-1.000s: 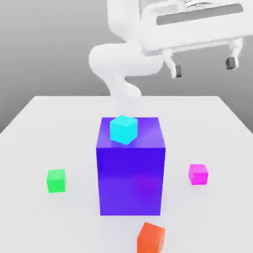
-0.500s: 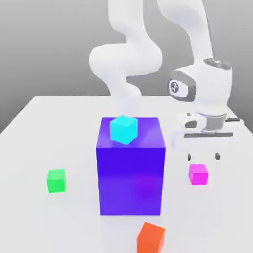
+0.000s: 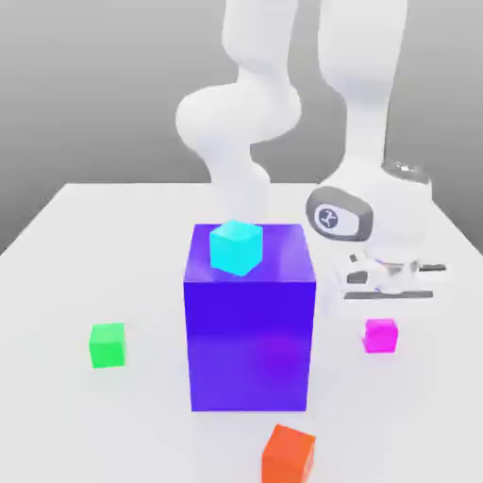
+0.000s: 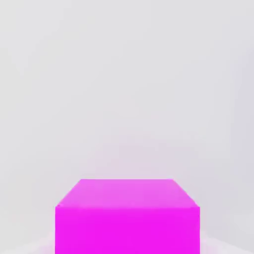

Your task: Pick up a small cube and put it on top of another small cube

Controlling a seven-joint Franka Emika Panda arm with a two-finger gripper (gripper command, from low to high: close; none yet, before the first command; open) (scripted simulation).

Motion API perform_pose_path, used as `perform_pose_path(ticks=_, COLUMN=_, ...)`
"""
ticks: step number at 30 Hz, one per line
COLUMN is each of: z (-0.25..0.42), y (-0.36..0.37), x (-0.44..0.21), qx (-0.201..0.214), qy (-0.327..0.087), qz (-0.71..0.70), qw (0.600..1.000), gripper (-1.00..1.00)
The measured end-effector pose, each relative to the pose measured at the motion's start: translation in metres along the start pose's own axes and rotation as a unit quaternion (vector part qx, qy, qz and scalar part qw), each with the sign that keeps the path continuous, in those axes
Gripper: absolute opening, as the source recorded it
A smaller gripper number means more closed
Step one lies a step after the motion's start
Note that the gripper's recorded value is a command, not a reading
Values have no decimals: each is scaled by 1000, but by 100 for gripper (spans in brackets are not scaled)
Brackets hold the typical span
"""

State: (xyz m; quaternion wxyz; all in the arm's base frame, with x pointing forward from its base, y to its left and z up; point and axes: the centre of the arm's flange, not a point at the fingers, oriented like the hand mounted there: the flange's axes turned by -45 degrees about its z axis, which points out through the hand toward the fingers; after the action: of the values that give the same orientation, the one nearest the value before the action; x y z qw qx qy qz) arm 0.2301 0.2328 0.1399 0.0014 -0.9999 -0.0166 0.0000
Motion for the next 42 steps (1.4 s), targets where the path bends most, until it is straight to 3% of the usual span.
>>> perform_pose_path(ticks=8, z=-52, y=9, x=15, qx=-3, qy=-2, qz=3, qw=1000, gripper=-100)
perform_pose_path(ticks=17, z=-71, y=32, x=101, qx=-52, qy=7, qz=-190, qw=980, gripper=-100)
perform_pose_path(ticks=26, z=-95, y=92, x=188, qx=-133, qy=-8, qz=-375, qw=917, gripper=-100)
perform_pose_path(ticks=33, z=-118, y=179, x=247, qx=-208, qy=-55, qz=-481, qw=850, gripper=-100)
perform_pose_path(ticks=39, z=-133, y=330, x=242, qx=-235, qy=-107, qz=-416, qw=872, gripper=-100)
perform_pose_path(ticks=42, z=-133, y=393, x=202, qx=-215, qy=-103, qz=-297, qw=925, gripper=-100)
